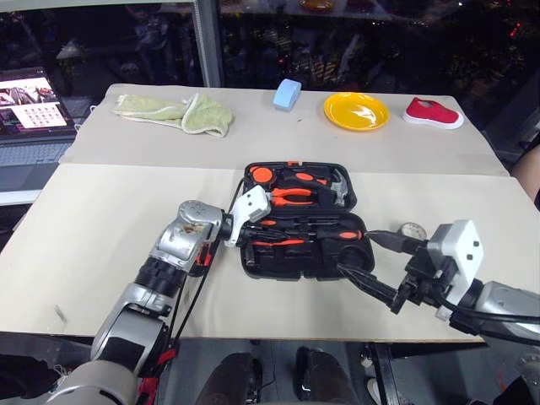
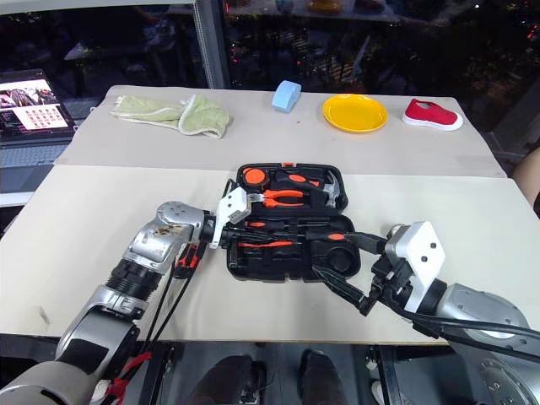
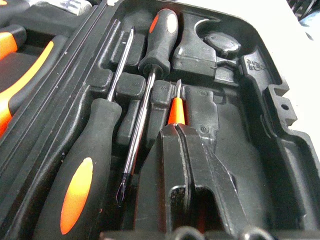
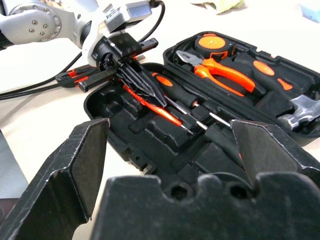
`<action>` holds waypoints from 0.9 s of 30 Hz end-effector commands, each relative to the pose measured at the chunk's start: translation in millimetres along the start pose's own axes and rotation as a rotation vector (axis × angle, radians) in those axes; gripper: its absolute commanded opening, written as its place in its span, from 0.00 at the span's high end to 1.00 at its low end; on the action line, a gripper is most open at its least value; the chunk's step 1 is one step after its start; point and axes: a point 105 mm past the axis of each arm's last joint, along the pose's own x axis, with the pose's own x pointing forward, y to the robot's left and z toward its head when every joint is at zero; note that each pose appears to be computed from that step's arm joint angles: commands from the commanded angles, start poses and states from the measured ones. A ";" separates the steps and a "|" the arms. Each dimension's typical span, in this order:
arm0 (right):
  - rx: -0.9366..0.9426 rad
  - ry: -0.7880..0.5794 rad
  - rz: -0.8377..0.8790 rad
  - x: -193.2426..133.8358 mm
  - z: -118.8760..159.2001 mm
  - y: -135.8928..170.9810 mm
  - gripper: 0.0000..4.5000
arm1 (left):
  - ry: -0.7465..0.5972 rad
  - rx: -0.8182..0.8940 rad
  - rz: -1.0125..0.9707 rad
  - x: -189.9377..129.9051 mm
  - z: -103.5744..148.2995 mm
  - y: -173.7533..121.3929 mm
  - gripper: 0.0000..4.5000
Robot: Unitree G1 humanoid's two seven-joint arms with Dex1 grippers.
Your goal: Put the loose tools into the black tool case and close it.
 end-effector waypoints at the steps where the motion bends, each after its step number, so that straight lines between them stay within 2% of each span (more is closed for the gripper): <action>1: -0.017 -0.015 0.008 0.3 6.0 -0.2 0.00 | 0.081 -0.004 0.001 -2.1 -23.0 -5.1 1.00; 22: -0.020 -0.008 0.028 3.1 2.8 1.2 0.00 | 0.173 -0.017 0.006 -13.8 -55.6 -11.7 1.00; 27: -0.019 -0.016 0.027 4.7 3.2 2.1 0.00 | 0.125 -0.029 0.021 -12.4 -43.9 -7.5 1.00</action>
